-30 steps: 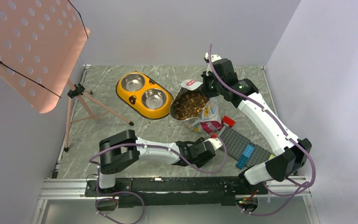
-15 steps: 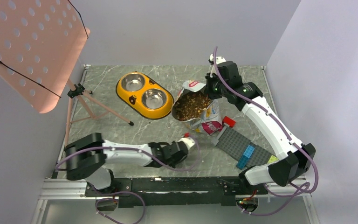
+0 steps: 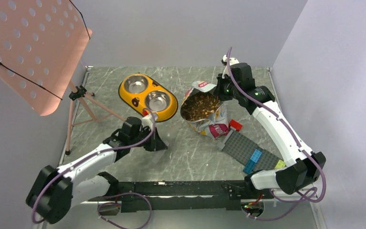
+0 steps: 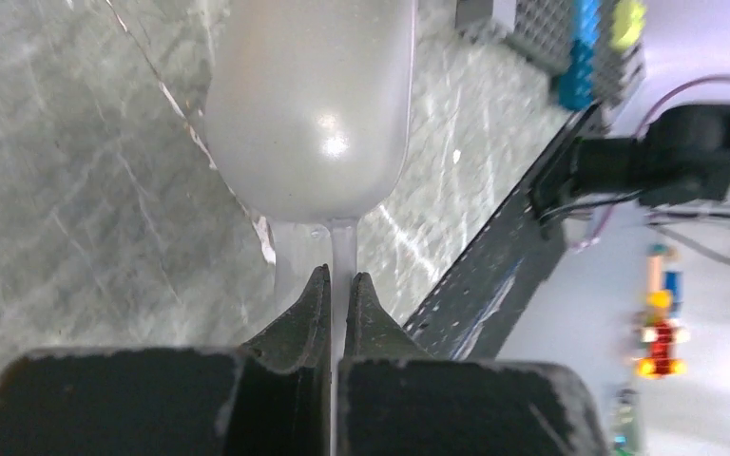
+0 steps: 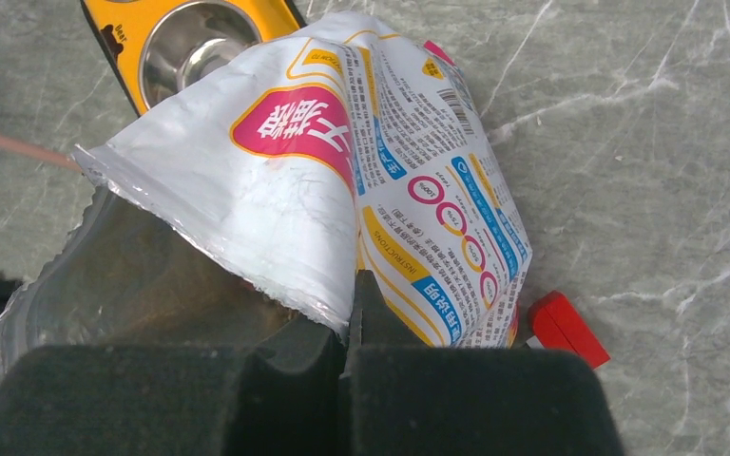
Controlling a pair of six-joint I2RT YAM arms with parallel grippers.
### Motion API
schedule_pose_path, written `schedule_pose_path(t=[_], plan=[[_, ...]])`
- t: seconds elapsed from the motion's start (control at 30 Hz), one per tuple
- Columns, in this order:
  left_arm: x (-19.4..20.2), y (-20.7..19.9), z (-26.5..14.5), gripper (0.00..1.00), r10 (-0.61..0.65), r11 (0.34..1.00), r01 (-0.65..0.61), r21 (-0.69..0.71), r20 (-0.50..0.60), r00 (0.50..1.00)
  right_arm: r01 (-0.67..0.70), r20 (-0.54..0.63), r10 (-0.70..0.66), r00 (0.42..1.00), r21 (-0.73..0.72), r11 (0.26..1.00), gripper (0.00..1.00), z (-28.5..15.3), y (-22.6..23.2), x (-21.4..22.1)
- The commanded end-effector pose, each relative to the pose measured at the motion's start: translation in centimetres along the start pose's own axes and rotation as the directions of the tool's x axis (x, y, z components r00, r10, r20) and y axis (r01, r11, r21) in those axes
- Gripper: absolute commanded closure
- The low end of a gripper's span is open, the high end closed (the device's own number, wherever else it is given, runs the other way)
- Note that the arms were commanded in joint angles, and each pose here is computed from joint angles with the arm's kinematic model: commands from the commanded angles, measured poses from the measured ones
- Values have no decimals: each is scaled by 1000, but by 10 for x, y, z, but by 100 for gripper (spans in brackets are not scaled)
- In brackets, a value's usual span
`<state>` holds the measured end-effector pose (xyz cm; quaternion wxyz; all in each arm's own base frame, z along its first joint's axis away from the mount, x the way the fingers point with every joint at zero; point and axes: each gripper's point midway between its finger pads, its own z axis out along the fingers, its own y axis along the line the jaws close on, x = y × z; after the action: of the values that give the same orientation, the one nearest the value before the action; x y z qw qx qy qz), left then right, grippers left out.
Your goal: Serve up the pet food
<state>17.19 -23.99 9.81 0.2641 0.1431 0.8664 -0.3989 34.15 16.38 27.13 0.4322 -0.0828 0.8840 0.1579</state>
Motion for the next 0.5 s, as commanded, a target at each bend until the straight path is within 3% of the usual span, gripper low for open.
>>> schedule_pose_path(t=[0.0, 0.07, 0.2, 0.47], plan=[[-24, -29, -1, 100, -133, 947, 143, 286, -57, 990, -9, 94, 11, 996, -17, 1000, 100, -33, 2, -22], [-30, -31, 8, 100, -160, 930, 183, 319, -97, 982, -4, 98, 5, 995, -15, 1000, 100, -35, 2, -24], [-46, -22, 24, 100, -235, 902, 241, 359, -61, 970, -5, 104, 6, 995, -15, 1000, 100, -39, 2, -25], [-17, 32, 54, 97, -345, 916, 349, 200, -52, 937, -22, 102, 26, 994, -33, 999, 100, -40, 4, -22]])
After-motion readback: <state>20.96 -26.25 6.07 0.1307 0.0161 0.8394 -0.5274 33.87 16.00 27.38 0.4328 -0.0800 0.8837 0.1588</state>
